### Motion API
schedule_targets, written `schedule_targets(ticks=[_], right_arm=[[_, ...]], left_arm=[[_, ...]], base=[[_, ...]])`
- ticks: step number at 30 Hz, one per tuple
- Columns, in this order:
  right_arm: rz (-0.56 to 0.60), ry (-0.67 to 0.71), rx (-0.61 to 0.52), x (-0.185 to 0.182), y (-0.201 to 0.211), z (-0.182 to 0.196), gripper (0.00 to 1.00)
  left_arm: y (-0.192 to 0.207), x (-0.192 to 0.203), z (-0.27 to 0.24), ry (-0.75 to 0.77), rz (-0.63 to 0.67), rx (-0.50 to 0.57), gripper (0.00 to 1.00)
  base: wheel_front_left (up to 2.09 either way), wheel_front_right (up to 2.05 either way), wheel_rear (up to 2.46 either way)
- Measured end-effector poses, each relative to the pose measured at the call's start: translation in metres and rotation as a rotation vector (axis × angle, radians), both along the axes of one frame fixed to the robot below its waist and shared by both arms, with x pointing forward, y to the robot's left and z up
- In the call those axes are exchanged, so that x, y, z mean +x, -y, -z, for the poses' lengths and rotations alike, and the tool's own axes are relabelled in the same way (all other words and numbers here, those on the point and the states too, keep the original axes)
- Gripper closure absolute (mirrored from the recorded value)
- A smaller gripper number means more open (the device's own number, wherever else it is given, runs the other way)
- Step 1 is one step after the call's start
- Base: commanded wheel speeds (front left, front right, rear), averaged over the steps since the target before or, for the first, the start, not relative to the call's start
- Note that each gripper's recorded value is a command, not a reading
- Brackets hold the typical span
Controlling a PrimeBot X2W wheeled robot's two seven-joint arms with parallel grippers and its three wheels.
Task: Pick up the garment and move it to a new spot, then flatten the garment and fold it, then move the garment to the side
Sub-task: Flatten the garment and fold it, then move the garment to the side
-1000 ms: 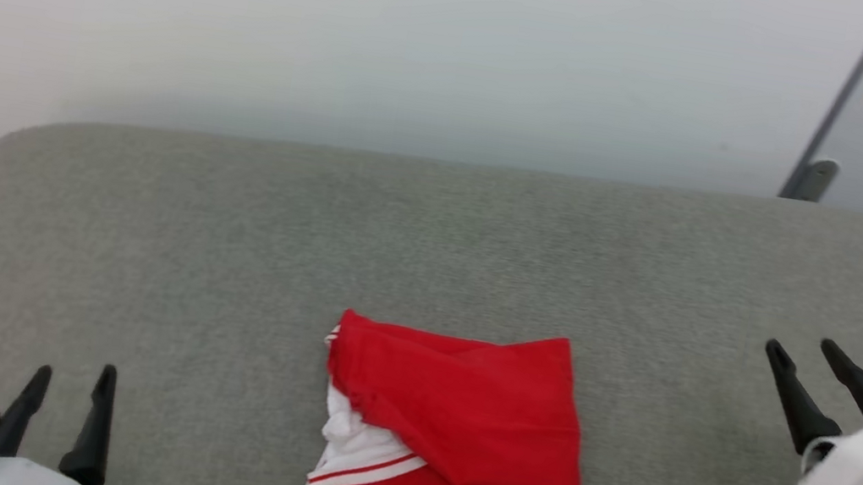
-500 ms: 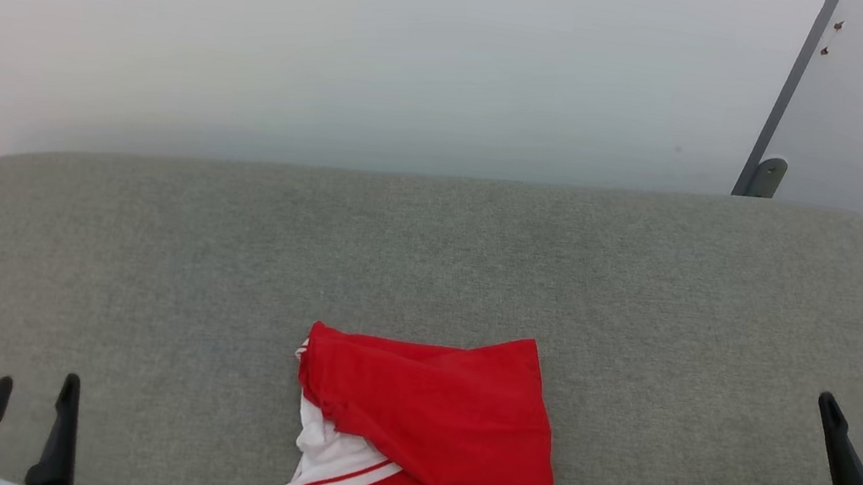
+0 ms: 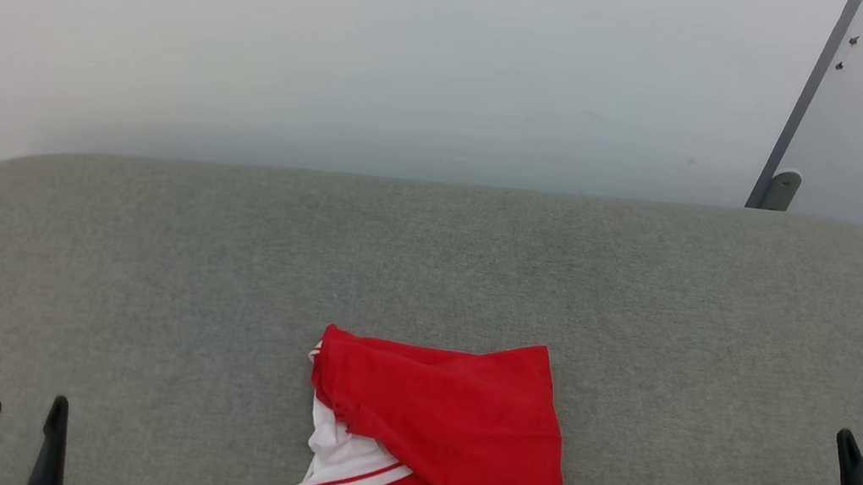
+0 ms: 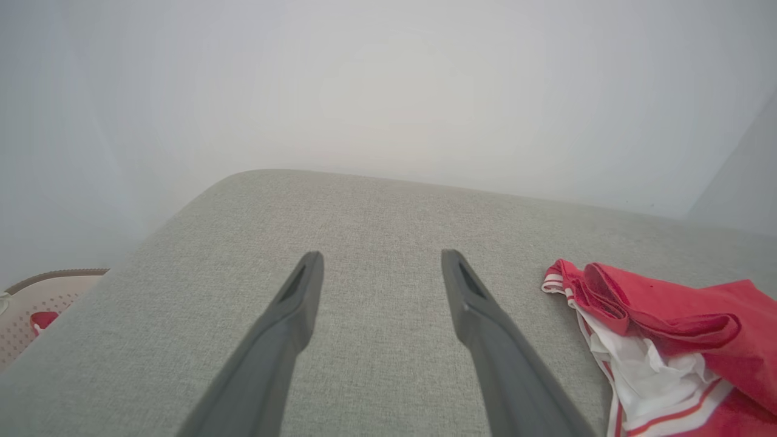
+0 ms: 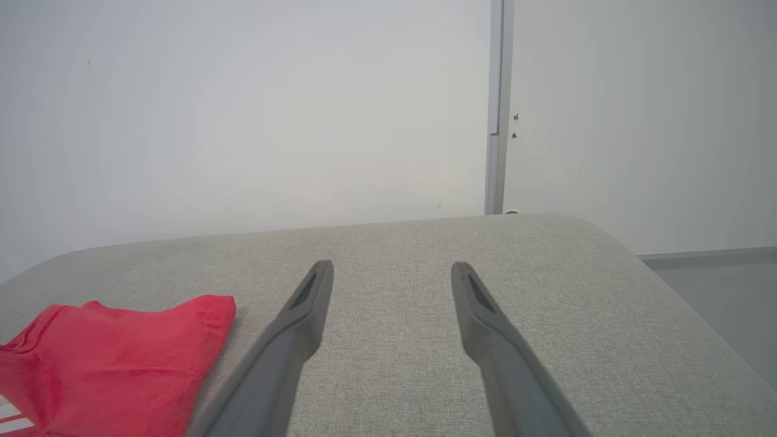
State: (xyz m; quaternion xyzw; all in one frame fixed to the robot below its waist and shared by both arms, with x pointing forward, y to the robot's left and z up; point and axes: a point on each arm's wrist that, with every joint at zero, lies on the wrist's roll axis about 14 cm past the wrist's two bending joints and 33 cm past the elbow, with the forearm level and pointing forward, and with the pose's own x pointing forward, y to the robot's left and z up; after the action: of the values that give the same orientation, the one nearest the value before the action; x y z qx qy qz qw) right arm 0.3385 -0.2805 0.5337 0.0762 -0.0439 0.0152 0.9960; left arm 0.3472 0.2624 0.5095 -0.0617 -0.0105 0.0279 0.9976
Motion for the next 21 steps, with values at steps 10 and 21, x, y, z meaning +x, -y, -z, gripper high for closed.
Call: schedule_targets(ticks=[10,21], right_arm=[[-0.001,0.007,-0.006,-0.003,-0.004,0.001,0.0],[-0.023,-0.003,-0.011,0.001,-0.011,0.004,0.0]], left_arm=[[-0.003,-0.004,0.001,0.005,-0.007,0.0,0.0],[-0.007,-0.009,0.001,0.007,-0.017,0.005,0.0]], base=[[0.0,0.0,0.0],[0.0,0.0,0.0]])
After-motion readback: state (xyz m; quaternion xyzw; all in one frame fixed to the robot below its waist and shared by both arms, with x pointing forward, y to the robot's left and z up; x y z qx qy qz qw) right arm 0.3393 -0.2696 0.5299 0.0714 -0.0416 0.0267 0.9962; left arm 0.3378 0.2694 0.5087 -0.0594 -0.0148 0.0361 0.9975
